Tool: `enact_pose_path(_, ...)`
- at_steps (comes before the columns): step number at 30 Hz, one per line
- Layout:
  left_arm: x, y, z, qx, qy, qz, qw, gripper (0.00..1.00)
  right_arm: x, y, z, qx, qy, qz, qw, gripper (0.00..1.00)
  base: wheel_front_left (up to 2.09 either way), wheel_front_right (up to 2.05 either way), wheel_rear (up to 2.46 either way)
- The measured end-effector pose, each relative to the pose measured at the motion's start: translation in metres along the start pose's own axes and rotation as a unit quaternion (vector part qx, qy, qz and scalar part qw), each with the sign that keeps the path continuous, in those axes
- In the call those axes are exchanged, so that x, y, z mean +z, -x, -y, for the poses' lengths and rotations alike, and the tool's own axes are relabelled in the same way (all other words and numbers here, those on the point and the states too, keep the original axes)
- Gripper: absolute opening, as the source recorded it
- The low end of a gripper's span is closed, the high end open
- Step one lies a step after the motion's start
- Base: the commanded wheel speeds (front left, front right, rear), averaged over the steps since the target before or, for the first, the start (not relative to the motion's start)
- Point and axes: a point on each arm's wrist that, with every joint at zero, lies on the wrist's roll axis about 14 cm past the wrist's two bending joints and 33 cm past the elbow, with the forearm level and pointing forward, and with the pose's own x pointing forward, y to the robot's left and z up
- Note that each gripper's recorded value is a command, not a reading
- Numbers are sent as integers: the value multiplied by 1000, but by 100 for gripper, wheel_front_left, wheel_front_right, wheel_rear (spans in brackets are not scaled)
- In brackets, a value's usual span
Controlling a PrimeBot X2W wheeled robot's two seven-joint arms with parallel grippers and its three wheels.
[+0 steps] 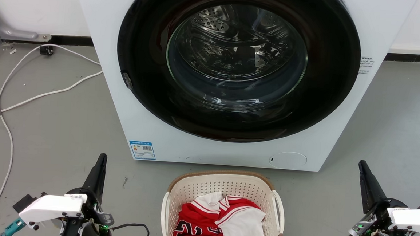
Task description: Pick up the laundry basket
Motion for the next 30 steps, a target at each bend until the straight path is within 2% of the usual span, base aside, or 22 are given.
enact_pose_path(17, 0, 0, 0, 0, 0, 0, 1000, 0, 0, 0, 0, 0, 0, 0, 1000, 0, 0, 0, 0)
enact_pose_path(18, 0, 1, -2, 3, 0, 0, 1000, 100, 0, 1, 2, -3, 0, 0, 1000, 100, 0, 0, 0)
enact_pose_path(23, -1, 13, -27, 40, 4, 2, 999, 100, 1, 13, 29, -43, -3, 4, 999, 100, 0, 0, 0)
enact_pose_path(27, 1, 12, -26, 38, -9, 9, 999, 100, 1, 14, 29, -44, 12, 8, 999, 100, 0, 0, 0)
enact_pose_path(30, 2, 12, -22, 34, -33, 13, 999, 100, 0, 13, 27, -42, 43, 8, 998, 100, 0, 0, 0)
